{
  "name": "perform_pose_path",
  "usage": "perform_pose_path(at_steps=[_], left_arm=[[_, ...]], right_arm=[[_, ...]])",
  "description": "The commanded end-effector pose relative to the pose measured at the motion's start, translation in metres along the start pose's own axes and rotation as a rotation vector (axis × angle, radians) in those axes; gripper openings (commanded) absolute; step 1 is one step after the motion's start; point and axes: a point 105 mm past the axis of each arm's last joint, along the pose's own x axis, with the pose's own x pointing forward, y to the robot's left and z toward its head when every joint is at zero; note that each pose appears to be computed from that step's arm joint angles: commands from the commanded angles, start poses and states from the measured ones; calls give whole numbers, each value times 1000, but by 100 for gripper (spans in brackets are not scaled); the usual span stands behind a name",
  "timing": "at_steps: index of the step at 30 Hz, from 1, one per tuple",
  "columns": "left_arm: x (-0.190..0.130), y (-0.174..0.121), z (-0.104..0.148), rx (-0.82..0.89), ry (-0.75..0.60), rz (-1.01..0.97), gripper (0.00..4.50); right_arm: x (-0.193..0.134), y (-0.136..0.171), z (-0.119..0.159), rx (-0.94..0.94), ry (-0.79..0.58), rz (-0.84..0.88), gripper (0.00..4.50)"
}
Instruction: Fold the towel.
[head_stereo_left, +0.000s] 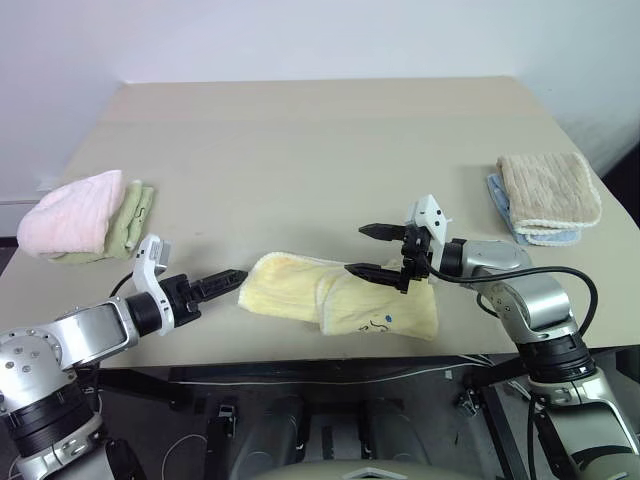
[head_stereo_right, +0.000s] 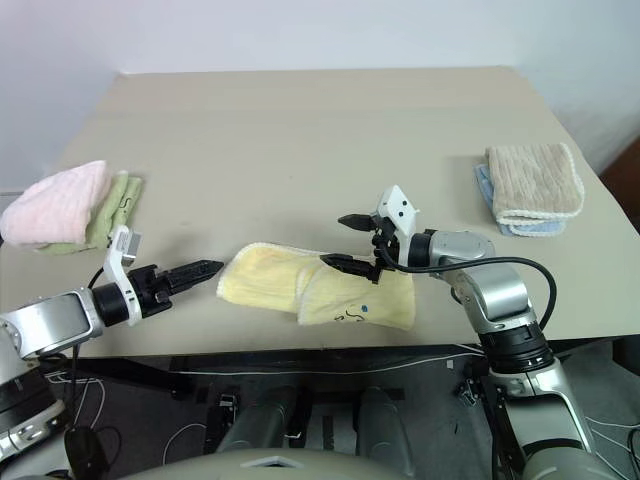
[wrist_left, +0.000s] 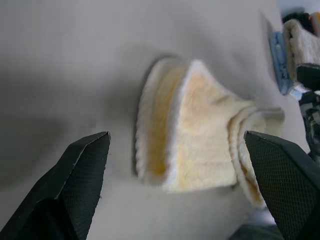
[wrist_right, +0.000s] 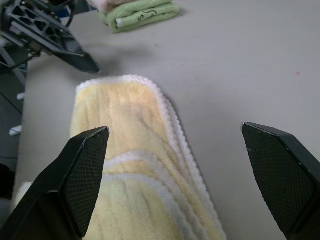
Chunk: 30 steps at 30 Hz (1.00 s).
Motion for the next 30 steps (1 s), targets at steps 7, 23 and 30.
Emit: perform_pose_path(at_steps=[7,23,30], left_arm=[[-4,3,-18,-131,100,69,450],[31,6,-30,-306,122,-78,450],[39,-8,-34,-295,164,-168,450]], right_arm=[[-3,0,4,-31,-26,-44,445],[-11,-3,-3,-32,-15,-125,445],[-10,-1,-4,-36,-8,-131,445]])
